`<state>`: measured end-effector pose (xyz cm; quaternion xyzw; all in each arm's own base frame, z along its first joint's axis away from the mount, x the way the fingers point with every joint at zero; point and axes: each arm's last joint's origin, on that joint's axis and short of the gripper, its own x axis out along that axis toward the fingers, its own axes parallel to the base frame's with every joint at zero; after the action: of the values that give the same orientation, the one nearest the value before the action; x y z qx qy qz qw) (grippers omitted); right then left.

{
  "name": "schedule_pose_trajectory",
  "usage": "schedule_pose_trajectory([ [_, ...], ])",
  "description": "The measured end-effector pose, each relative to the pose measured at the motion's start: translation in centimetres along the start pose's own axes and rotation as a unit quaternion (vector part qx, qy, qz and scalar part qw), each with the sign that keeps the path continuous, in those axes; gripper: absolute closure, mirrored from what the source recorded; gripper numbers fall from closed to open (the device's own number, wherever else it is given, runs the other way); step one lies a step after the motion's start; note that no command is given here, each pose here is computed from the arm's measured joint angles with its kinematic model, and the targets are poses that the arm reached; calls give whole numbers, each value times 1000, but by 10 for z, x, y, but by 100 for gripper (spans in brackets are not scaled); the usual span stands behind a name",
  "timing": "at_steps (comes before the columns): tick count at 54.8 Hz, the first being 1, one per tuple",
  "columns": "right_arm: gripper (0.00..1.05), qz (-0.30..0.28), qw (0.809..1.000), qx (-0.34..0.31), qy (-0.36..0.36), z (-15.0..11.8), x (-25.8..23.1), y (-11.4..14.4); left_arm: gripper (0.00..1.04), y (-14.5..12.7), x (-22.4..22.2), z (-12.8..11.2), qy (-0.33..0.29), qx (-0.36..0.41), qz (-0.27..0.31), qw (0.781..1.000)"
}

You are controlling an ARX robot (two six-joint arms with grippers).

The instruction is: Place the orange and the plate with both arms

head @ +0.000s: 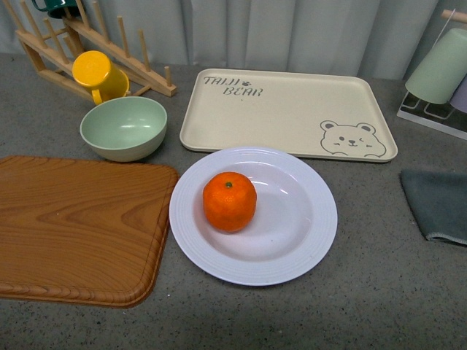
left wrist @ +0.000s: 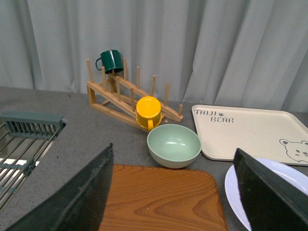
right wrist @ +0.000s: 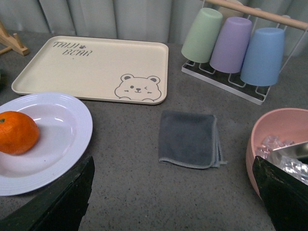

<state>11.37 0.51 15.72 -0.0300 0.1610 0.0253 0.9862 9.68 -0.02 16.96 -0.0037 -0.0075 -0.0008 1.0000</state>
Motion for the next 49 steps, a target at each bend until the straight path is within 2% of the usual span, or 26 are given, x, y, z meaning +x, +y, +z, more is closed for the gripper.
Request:
schedule_pose_trajectory([
  [5, 9, 16, 1000, 22, 7, 5, 17, 0, 5, 0, 0, 0, 0, 0, 0, 1000],
  [9, 9, 43, 996, 66, 42, 13, 44, -3, 7, 0, 0, 0, 0, 1, 0, 1000],
  [14, 9, 70, 981, 137, 121, 10, 84, -7, 6, 0, 0, 0, 0, 1, 0, 1000],
  [21, 9, 106, 934, 241, 243, -11, 131, -7, 6, 0, 0, 0, 0, 1, 0, 1000],
  [28, 9, 138, 888, 305, 316, -29, 165, -3, 6, 0, 0, 0, 0, 1, 0, 1000],
  [37, 9, 180, 837, 363, 369, -49, 190, 8, 6, 0, 0, 0, 0, 1, 0, 1000],
  [44, 9, 191, 813, 395, 382, -59, 206, 18, 6, 0, 0, 0, 0, 1, 0, 1000],
  [49, 9, 193, 805, 405, 387, -62, 215, 27, 6, 0, 0, 0, 0, 1, 0, 1000],
])
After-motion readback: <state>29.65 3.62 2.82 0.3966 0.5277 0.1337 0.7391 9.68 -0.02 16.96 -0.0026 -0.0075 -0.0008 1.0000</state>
